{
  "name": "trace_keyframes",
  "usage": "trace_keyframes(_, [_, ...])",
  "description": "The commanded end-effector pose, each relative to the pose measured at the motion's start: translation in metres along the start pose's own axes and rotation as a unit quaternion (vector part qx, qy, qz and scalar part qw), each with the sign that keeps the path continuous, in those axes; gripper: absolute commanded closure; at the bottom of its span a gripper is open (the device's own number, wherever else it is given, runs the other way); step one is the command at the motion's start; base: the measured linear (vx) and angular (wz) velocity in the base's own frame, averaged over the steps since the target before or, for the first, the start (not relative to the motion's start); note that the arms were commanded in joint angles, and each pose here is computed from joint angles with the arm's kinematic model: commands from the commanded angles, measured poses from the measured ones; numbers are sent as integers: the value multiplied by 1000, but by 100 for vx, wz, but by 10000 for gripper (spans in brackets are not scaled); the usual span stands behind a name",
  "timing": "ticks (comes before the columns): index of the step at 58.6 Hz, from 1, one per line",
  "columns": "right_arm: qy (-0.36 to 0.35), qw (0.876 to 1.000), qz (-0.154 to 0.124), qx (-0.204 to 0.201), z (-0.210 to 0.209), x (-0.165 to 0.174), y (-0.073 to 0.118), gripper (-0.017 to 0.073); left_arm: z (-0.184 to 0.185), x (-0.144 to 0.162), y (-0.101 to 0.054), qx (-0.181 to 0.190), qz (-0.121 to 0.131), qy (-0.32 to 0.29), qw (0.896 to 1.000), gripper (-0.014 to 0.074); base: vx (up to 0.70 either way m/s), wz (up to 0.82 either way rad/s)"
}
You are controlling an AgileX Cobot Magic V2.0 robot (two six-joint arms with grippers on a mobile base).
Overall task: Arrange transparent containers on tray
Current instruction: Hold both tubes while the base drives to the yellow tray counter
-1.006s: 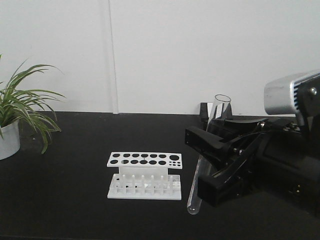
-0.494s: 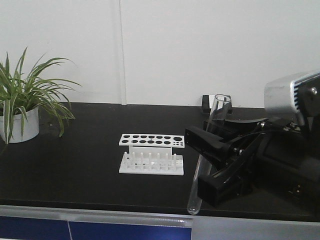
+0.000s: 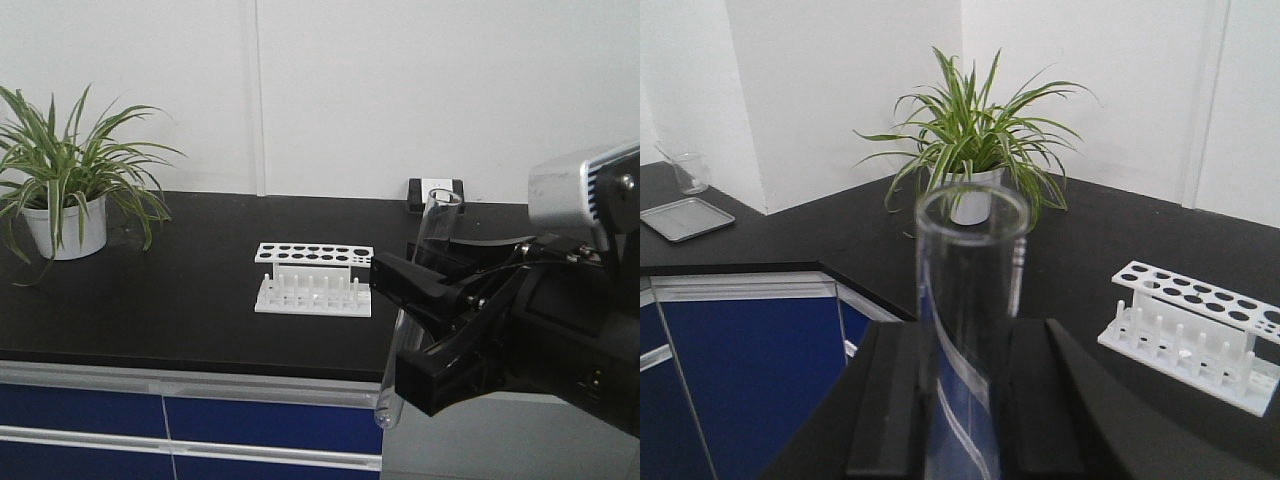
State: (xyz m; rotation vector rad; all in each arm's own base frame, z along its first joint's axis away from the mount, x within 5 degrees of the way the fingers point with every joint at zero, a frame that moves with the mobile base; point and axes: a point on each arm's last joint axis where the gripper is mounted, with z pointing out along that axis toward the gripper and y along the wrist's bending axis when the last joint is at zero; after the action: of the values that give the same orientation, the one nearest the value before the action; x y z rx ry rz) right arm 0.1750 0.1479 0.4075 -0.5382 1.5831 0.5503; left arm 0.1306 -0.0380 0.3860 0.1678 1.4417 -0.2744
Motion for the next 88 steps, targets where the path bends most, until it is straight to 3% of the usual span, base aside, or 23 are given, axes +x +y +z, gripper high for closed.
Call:
trace_keyframes(1, [-64, 998, -3, -10, -6, -21, 2, 571, -1, -21, -2, 8, -7, -60, 998, 511, -21, 1])
trace_keyframes(44, [-64, 998, -3, -10, -6, -21, 2, 571, -1, -21, -2, 8, -7, -60, 998, 511, -19, 6])
trace_keyframes(88, [-64, 998, -3, -10, -6, -21, 2, 571, -1, -20, -2, 8, -7, -60, 998, 511, -7, 47])
